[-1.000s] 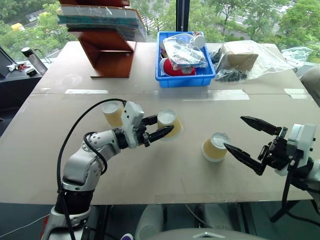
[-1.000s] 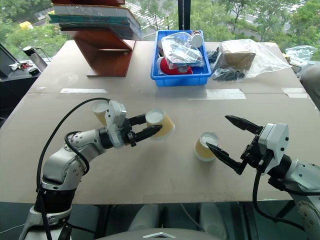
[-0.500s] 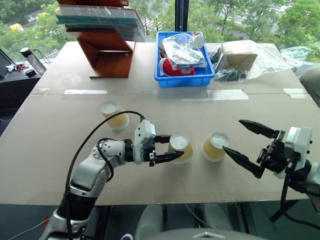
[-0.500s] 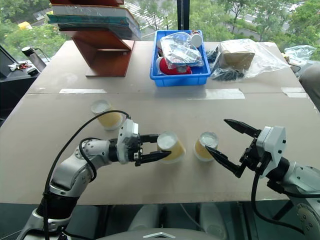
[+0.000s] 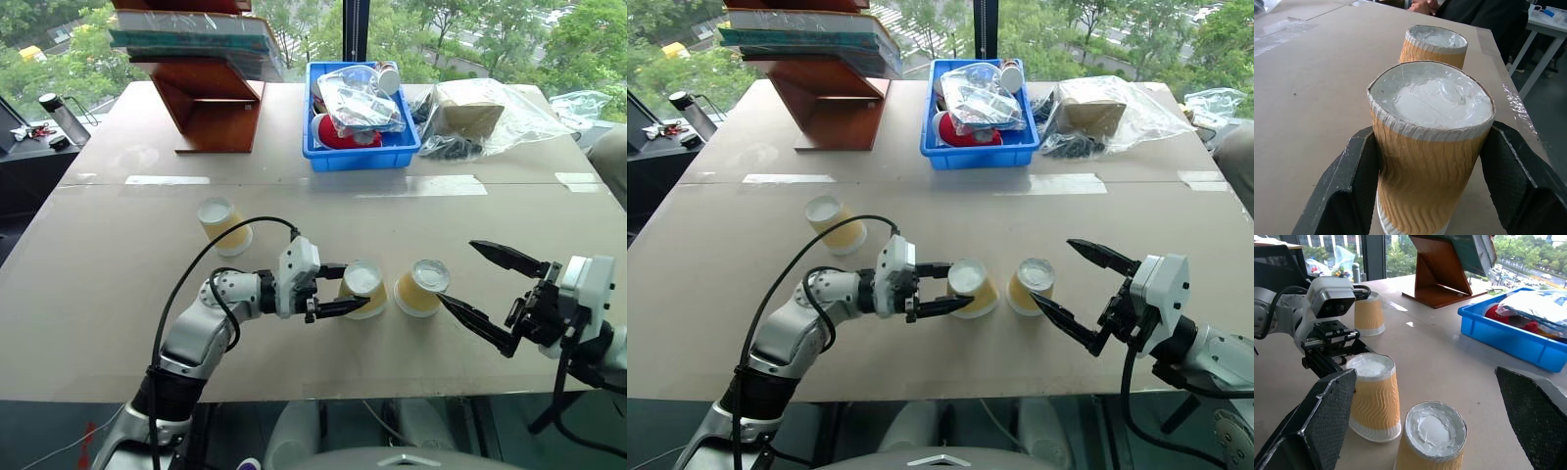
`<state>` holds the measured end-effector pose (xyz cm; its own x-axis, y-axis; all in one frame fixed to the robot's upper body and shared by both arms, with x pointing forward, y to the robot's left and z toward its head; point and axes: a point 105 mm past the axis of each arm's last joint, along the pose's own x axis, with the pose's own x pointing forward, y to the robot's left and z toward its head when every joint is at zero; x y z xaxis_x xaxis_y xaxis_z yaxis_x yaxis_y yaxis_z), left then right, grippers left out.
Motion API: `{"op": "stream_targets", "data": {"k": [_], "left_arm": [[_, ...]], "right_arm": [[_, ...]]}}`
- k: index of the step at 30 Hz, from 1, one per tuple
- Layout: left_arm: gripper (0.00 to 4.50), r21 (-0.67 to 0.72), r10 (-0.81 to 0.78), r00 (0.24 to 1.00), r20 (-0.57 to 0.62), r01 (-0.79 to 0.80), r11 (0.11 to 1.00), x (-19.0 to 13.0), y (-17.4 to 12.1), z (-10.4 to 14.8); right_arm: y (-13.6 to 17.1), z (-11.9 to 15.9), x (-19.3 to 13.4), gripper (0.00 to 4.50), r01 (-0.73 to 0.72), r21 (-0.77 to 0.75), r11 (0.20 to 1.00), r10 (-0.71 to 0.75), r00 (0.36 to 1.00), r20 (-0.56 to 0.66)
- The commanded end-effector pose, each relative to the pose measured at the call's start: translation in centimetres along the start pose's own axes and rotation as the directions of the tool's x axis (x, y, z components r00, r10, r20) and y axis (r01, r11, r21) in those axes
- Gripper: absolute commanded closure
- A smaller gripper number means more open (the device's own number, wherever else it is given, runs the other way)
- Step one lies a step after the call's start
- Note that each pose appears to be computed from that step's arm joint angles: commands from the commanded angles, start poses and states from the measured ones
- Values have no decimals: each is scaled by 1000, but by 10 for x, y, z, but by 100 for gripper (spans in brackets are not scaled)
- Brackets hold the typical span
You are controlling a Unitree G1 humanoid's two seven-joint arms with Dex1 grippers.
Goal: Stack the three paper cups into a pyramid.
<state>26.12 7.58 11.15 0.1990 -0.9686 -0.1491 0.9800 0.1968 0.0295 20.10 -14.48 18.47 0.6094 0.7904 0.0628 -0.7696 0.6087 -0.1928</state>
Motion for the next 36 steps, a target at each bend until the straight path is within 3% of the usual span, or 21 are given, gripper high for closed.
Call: {"op": "stream_targets", "data": {"k": [1, 23, 27, 28, 36], "left_arm": [[163, 55, 1, 1000, 7, -2, 998, 3, 2, 7], [163, 56, -18, 1000, 18, 17, 998, 15, 4, 8], [23, 42, -31, 999, 17, 31, 999, 14, 2, 8], [10, 42, -32, 999, 16, 32, 999, 13, 1, 8], [10, 44, 30, 997, 75, -33, 998, -18, -5, 32]], "right_arm": [[1, 10, -1, 0, 0, -48, 999, 1, 1000, 17], [2, 9, -2, 0, 15, -51, 999, -15, 1000, 10], [2, 9, -3, 0, 15, -51, 999, -15, 1000, 7], [2, 9, -3, 0, 15, -51, 999, -14, 1000, 7], [2, 11, 0, 0, -11, -52, 999, 12, 1000, 16]]}}
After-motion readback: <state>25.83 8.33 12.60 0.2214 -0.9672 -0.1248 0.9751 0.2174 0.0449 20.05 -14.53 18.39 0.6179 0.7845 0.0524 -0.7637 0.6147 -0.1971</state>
